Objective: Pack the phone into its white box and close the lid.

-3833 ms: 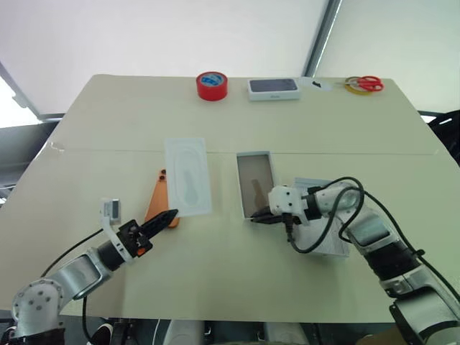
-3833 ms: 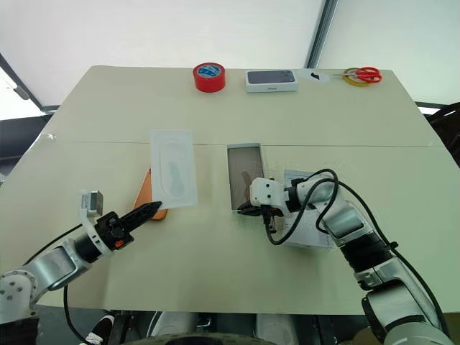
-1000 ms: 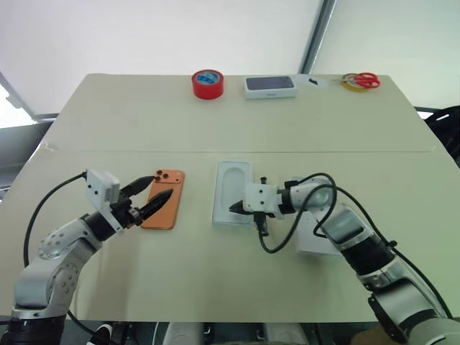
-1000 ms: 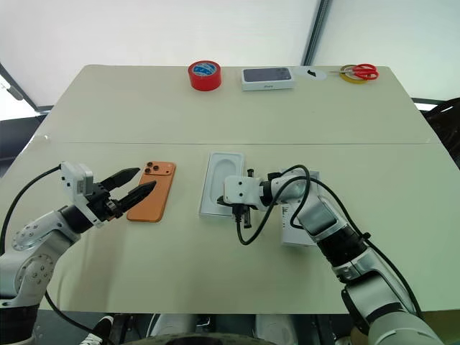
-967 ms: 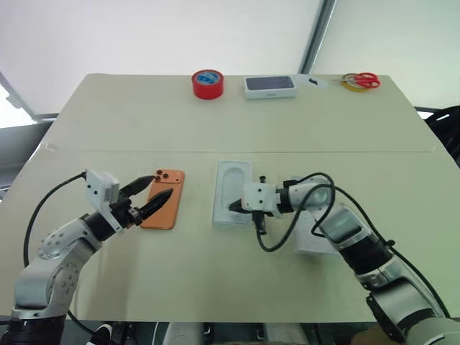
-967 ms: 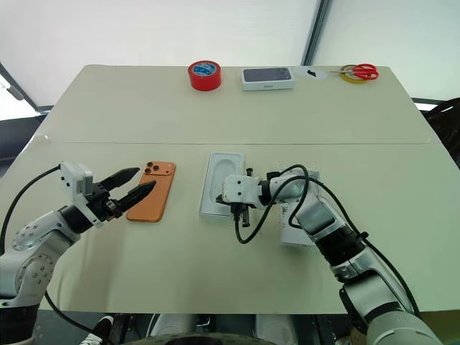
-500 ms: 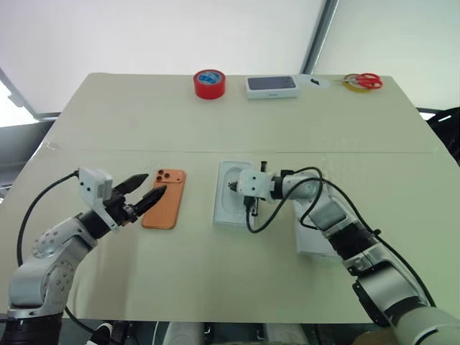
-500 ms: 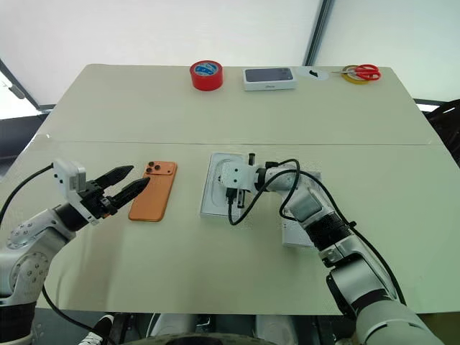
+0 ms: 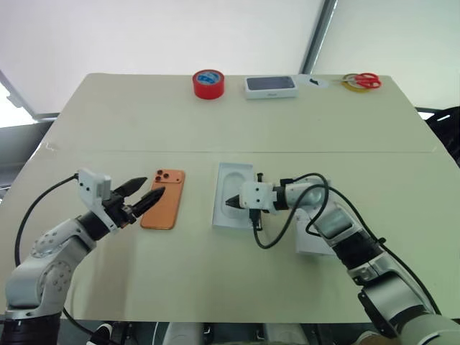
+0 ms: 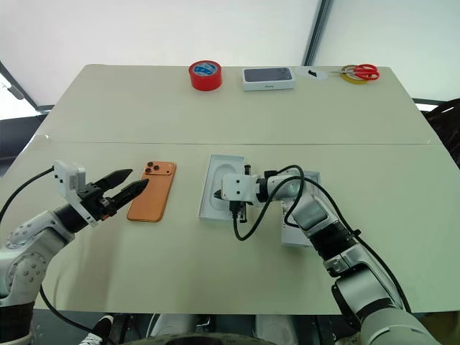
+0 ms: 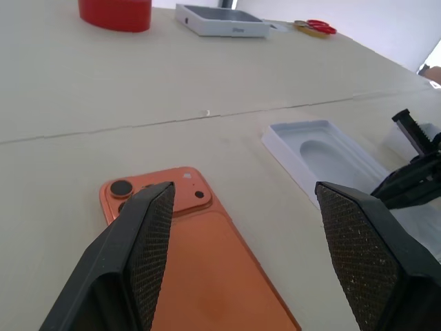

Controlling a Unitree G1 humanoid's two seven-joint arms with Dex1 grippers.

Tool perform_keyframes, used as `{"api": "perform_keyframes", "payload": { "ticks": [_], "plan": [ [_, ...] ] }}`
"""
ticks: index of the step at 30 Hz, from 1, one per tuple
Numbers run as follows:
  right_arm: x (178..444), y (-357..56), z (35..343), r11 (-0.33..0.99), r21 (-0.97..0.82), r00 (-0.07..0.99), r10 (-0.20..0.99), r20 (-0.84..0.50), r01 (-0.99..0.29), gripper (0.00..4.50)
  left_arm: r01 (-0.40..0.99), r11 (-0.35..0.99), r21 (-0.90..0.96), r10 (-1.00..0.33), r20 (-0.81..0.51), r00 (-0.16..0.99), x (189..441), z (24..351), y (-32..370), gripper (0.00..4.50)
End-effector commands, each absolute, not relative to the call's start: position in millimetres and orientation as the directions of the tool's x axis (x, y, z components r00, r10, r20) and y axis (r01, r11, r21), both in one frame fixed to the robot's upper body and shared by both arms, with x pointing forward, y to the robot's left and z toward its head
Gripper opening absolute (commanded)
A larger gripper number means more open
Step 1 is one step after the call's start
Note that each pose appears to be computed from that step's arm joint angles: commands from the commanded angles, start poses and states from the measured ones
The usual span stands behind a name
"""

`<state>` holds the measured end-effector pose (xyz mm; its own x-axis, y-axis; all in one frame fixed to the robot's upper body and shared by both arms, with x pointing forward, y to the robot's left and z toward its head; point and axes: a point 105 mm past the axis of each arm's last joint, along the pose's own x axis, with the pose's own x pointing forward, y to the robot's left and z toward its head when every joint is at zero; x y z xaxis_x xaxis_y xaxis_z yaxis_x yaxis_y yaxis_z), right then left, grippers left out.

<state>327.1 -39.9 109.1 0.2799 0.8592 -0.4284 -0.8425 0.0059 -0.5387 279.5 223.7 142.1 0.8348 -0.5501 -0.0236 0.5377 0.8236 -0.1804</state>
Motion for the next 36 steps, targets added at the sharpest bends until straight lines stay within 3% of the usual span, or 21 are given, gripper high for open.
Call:
{"api": "perform_keyframes", "payload": {
  "ticks": [1,5,9,14,24,36],
  "plan": [
    [339,-25,150,0.121,-0.562,0.321,0.908,-0.27,-0.818,0.07,0.474,0.833,-0.284,-0.504,-0.037,0.863,280,152,251,3.43],
    [345,4,173,0.173,-0.535,0.317,0.929,-0.189,-0.827,0.07,0.422,0.803,-0.421,-0.496,-0.08,0.865,279,152,277,3.43],
    [342,42,175,0.121,-0.564,0.269,0.945,-0.188,-0.817,0.07,0.373,0.785,-0.495,-0.489,-0.126,0.863,284,141,292,3.43],
    [341,76,140,-0.012,-0.539,0.232,0.894,-0.383,-0.842,0.07,0.395,0.741,-0.543,-0.565,-0.187,0.804,290,126,282,3.43],
    [348,77,108,-0.111,-0.566,0.266,0.798,-0.541,-0.817,0.07,0.413,0.724,-0.552,-0.646,-0.333,0.686,290,87,266,3.43],
    [344,79,108,-0.098,-0.547,0.252,0.811,-0.528,-0.831,0.07,0.416,0.637,-0.649,-0.736,-0.353,0.578,294,59,226,3.43]
  ]
}}
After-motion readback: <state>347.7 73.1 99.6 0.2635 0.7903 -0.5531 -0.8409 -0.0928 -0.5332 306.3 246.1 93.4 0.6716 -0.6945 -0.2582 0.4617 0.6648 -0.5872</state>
